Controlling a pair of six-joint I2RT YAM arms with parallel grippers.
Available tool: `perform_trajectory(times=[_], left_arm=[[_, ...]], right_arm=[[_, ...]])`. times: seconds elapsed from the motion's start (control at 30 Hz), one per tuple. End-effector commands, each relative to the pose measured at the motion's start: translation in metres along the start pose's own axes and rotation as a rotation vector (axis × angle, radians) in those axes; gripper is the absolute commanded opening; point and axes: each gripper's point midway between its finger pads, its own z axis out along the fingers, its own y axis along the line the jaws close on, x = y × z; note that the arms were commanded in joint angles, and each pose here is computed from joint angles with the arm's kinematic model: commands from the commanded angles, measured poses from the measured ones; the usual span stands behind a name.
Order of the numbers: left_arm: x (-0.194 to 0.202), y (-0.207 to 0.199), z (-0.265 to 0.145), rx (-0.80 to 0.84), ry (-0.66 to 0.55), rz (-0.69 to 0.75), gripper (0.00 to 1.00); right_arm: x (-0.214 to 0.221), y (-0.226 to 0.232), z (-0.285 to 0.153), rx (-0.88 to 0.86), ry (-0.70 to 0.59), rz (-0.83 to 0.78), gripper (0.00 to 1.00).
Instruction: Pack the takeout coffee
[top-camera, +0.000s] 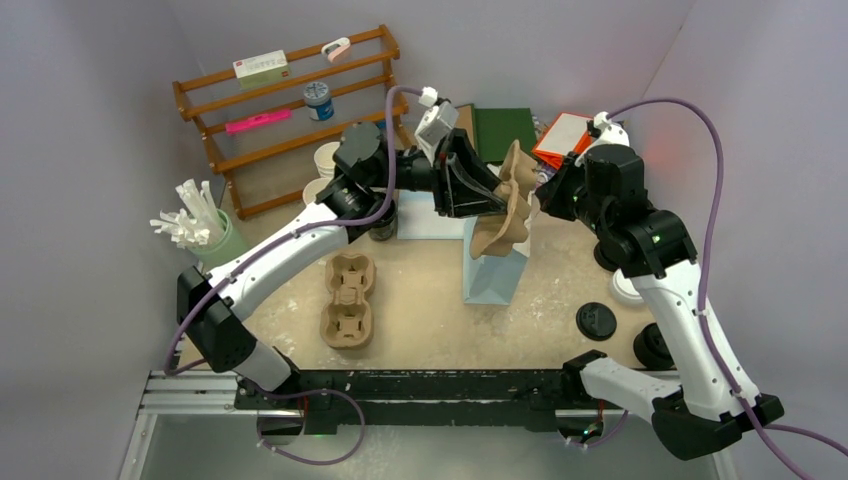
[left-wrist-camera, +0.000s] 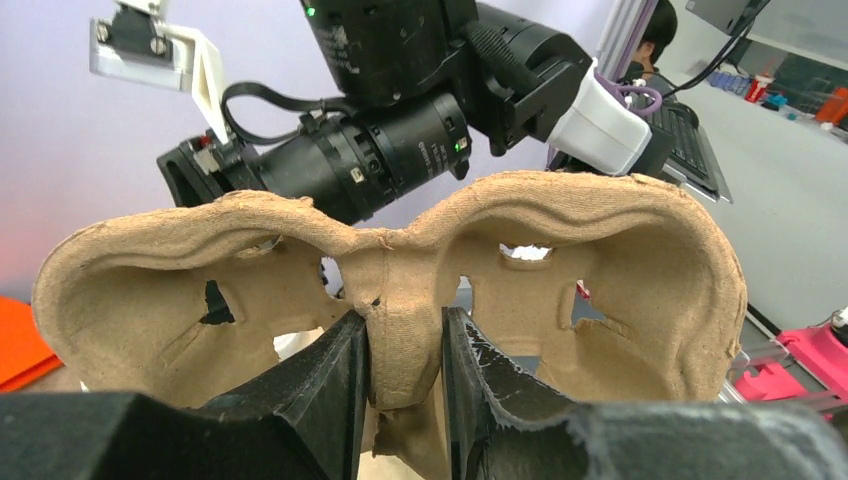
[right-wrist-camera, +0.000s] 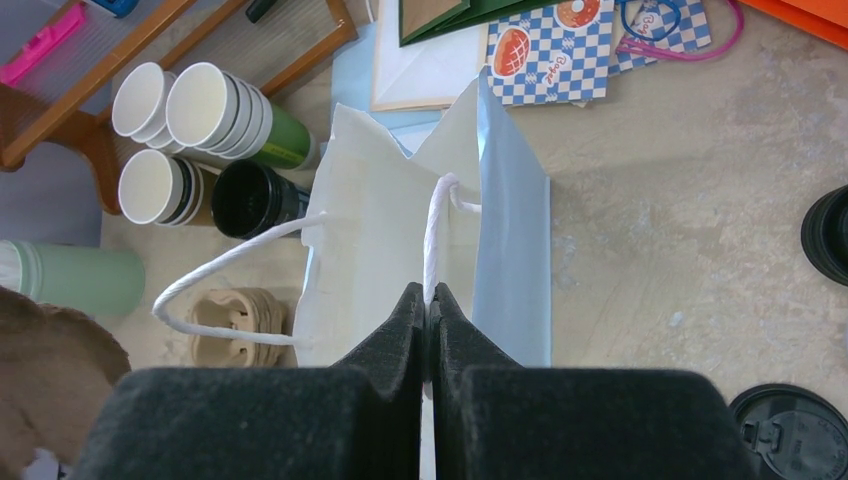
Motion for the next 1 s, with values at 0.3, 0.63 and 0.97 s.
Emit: perform_trajectory(times=[0.3,0.63,0.97], left_arm=[[0.08,0.048,-0.009,-0.144,0.267,-0.168,0.3],[0.085,0.079,-0.01,-0.239,0.368,-0.144,0.3],[0.111,0.111,-0.017,-0.315,0.458,-0.26,0.3]], right_arm=[[-0.006,0.0,-0.003,-0.004,-0.033,0.017,0.0],[-0.005,0.004,-0.006,-0.026,-0.025,0.019,0.0],[-0.001,0.004,-0.01,-0.037,-0.012,0.017,0.0]])
